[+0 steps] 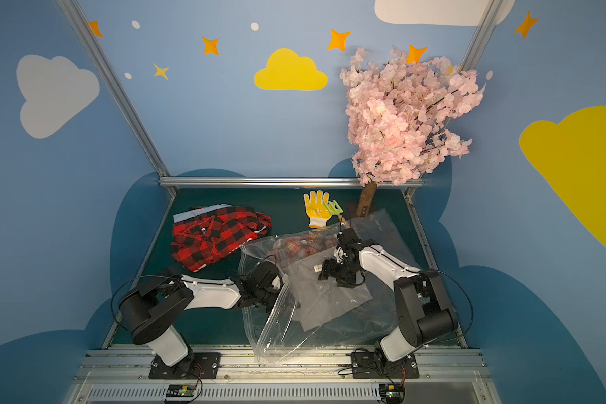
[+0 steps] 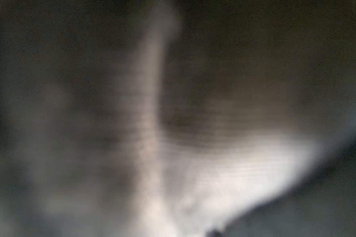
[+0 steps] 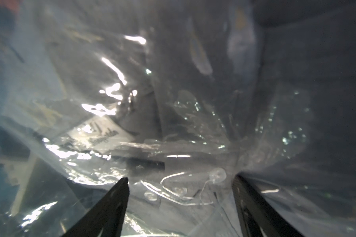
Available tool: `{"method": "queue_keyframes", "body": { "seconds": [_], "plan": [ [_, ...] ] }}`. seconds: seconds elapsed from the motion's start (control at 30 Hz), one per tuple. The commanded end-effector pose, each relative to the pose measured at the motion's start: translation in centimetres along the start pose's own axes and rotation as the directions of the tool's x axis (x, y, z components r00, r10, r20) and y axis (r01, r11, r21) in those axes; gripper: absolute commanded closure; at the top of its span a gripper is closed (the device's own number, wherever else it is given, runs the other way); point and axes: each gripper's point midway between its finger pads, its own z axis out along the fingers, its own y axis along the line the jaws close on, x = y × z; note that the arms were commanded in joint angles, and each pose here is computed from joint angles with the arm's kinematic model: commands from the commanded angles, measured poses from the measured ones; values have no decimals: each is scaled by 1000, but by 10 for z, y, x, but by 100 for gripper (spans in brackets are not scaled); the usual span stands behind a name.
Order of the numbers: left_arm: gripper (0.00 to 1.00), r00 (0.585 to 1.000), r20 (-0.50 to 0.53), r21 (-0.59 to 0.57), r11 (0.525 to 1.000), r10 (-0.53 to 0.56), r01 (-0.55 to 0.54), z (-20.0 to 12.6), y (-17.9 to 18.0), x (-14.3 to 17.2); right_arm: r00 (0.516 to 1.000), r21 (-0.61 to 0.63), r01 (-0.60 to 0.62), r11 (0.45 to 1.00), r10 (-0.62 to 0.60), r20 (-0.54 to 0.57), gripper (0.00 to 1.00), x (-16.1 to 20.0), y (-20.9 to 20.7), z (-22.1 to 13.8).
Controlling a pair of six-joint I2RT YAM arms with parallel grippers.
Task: Take the shirt out of the vacuum bag
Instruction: Take out the shirt from the vacuum bag.
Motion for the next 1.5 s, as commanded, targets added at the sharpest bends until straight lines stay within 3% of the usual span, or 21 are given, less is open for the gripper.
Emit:
{"method": "queue_keyframes", "body": {
  "seconds": [0.0,0.37,0.63,0.9,1.0,1.2,1.47],
  "plan": [
    [93,999,10,24,998,52,-52,-11,-20,-1,1000,-32,11,999,-11,-5,17,6,4,-6],
    [95,987,46,64,985,157,-159,-50,-63,3,995,-14,-62,998,63,79,13,-7,-31,-46],
    [92,991,-5,54,989,135,-135,-38,-48,11,992,-30,-93,995,95,82,13,-7,-42,-46],
    [64,996,-46,5,997,71,-71,-13,-7,21,993,-38,-97,995,99,69,13,-1,-45,-39],
    [48,996,-52,-3,998,67,-67,-11,-5,24,993,-41,-95,995,98,71,13,-1,-44,-40],
    [29,998,-62,-84,996,10,-15,-16,18,37,993,-43,-90,995,93,75,13,-1,-43,-42],
    [24,1000,-2,-196,980,23,-23,-13,30,27,992,-53,-97,994,101,78,13,-2,-43,-40]
  ]
}}
